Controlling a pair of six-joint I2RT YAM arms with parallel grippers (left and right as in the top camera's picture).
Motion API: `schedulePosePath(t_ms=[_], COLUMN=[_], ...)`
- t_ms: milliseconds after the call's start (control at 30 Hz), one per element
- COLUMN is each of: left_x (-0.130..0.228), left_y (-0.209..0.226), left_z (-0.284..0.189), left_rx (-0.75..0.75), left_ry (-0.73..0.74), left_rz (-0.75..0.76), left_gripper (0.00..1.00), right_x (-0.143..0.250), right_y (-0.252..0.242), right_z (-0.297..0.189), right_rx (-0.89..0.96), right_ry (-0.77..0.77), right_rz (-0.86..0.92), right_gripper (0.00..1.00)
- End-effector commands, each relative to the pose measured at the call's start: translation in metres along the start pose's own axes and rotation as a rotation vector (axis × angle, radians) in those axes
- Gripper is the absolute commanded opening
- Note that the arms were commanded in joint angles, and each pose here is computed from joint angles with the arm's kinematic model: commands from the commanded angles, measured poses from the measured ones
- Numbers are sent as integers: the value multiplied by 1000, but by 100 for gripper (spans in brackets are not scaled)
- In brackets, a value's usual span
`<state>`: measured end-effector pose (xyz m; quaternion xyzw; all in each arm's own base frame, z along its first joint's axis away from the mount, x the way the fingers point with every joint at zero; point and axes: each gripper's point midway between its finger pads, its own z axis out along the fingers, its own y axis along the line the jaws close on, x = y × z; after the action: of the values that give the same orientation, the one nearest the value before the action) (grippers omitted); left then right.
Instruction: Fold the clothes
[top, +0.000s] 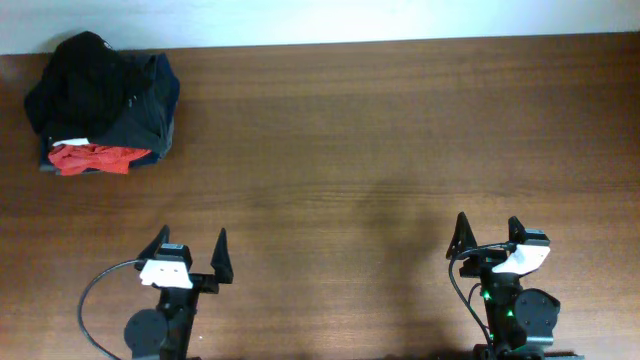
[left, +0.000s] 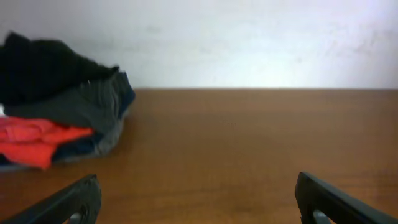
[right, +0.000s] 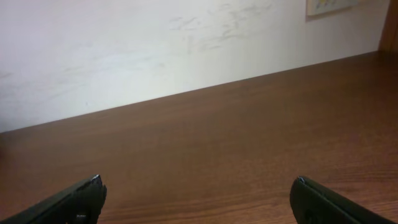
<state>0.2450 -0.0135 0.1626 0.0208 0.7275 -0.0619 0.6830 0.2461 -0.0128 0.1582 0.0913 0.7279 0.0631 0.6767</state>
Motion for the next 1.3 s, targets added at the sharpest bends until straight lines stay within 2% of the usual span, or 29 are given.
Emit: schedulePosePath(t_ms=[0,1267], left_x=[2,1], left_y=[1,6], left_z=[0,0], left_rx=[-11,-35], left_ry=[0,-1], left_rz=[-2,-2], left_gripper=[99,99], right_x=[3,3], right_y=[-2,-2], right_z=[0,0], right_rx=[6,6], right_ry=[4,4], right_rz=[3,3], right_gripper=[99,99])
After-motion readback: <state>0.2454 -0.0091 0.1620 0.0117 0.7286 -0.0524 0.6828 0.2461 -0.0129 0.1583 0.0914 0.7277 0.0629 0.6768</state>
